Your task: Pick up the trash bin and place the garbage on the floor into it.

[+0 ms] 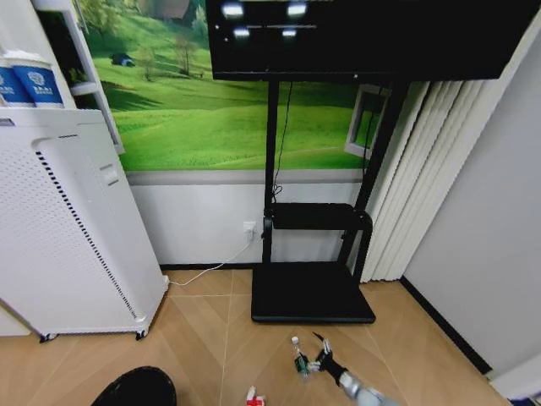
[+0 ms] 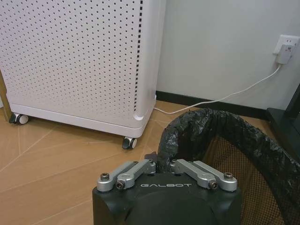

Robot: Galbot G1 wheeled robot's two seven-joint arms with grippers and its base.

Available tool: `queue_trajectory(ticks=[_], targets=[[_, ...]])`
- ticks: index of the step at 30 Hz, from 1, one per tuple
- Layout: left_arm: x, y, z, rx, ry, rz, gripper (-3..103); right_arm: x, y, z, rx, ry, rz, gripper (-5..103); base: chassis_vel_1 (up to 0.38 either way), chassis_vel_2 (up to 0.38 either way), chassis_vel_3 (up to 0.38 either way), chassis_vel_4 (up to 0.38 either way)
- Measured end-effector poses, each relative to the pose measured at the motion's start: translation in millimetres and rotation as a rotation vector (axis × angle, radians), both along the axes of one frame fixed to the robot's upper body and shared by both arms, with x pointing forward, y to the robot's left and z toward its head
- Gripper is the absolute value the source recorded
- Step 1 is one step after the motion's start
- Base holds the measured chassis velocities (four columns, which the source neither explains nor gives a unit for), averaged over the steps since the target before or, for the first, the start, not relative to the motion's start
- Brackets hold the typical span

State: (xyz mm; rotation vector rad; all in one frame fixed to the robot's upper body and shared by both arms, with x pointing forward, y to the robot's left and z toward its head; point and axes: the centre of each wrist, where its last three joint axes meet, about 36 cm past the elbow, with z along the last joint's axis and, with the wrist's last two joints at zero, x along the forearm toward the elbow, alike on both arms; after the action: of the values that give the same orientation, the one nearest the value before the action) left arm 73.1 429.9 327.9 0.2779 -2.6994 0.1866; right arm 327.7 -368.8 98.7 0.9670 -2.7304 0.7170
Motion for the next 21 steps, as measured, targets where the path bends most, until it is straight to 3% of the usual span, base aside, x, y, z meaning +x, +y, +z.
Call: queue_trajectory(ticks=[8, 21], targets=[[-1, -4, -3, -0.002, -0.001, -0.002, 6, -21, 25, -3, 0.057, 0.015, 0.026, 100, 0.000, 0.000, 0.000, 0.000], [-12, -6, -8, 0.015, 0.002, -0.013, 6, -7, 39, -19, 0.040, 0.043, 0.017, 100, 0.000, 0.000, 0.000, 0.000]])
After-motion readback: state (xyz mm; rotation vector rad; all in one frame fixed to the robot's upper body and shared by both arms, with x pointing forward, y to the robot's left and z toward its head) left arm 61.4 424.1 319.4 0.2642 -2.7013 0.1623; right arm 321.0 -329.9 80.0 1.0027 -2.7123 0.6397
